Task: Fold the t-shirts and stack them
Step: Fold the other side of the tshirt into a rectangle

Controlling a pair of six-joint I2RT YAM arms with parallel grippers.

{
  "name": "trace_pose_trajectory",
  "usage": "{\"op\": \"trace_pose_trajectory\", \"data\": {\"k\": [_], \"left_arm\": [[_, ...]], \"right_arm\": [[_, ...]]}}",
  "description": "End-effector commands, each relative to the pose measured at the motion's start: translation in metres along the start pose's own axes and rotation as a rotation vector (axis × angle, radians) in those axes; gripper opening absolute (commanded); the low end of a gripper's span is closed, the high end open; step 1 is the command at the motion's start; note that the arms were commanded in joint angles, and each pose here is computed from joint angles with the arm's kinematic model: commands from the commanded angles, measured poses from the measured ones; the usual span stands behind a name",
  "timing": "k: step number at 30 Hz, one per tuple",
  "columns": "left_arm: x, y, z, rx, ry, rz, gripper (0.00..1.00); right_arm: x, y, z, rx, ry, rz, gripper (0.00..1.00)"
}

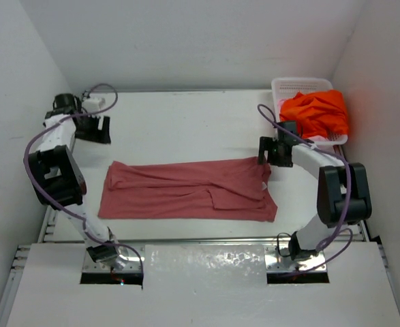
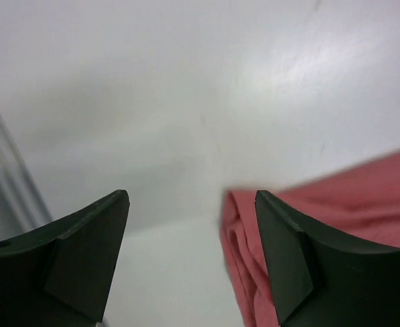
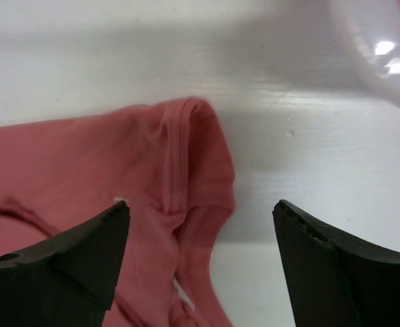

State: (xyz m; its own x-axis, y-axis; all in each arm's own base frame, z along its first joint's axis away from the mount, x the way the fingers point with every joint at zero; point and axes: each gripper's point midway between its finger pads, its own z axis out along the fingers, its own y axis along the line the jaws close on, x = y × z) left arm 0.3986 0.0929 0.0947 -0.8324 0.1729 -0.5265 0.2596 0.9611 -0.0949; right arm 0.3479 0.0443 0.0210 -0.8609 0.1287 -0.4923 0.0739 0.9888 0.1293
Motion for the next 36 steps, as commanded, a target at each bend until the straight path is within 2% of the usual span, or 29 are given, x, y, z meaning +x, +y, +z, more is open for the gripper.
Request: {"op": "trace_pose_trajectory", "data": {"k": [1,3,5,6,7,8,10,11,13,14,17,23,29,36], "left_arm": [[-0.124,-0.052,-0.071,-0.026,-0.357,0.184,0.73],[-0.151,-0.105,-0.074,0.077,-0.393,0.288,0.73],[-0.166,-0.190,-0.057,0.250,-0.380,0.399,0.69],[-0.162,-0.253,-0.048,0.374,-0.362,0.477,0.67],[-0.156,-0.283,-0.041,0.431,-0.344,0.520,0.63],[-0.141,-0.313,-0.022,0.496,-0.282,0.555,0.53],[-0.116,-0.393,-0.019,0.671,-0.234,0.660,0.46],[-0.104,-0.419,-0.006,0.757,-0.184,0.656,0.45],[-0.077,-0.460,0.016,0.841,-0.095,0.674,0.46],[-0.071,-0.472,0.020,0.866,-0.082,0.679,0.51],[-0.049,-0.493,0.045,0.886,-0.009,0.682,0.56],[-0.014,-0.492,0.087,0.788,0.098,0.720,0.51],[0.001,-0.488,0.087,0.782,0.130,0.712,0.46],[0.003,-0.478,0.106,0.666,0.134,0.738,0.52]], "right_arm": [[-0.030,0.001,-0.045,0.001,-0.055,-0.074,0.84],[-0.022,-0.001,-0.059,0.006,-0.034,-0.074,0.85],[-0.012,-0.004,-0.076,0.009,-0.038,-0.065,0.81],[-0.009,-0.005,-0.081,0.010,-0.044,-0.061,0.76],[-0.004,-0.005,-0.084,0.001,-0.048,-0.056,0.59],[0.006,-0.001,-0.090,-0.036,-0.056,-0.052,0.48],[0.020,0.021,-0.094,-0.171,-0.044,-0.026,0.30],[0.033,0.034,-0.095,-0.254,-0.034,-0.018,0.27],[0.053,0.042,-0.092,-0.311,0.005,0.024,0.33],[0.056,0.043,-0.091,-0.324,0.001,0.031,0.36],[0.069,0.045,-0.089,-0.346,-0.005,0.054,0.40],[0.082,0.048,-0.082,-0.380,0.006,0.081,0.40],[0.089,0.048,-0.076,-0.385,0.018,0.082,0.38],[0.090,0.045,-0.068,-0.369,0.023,0.083,0.40]]}}
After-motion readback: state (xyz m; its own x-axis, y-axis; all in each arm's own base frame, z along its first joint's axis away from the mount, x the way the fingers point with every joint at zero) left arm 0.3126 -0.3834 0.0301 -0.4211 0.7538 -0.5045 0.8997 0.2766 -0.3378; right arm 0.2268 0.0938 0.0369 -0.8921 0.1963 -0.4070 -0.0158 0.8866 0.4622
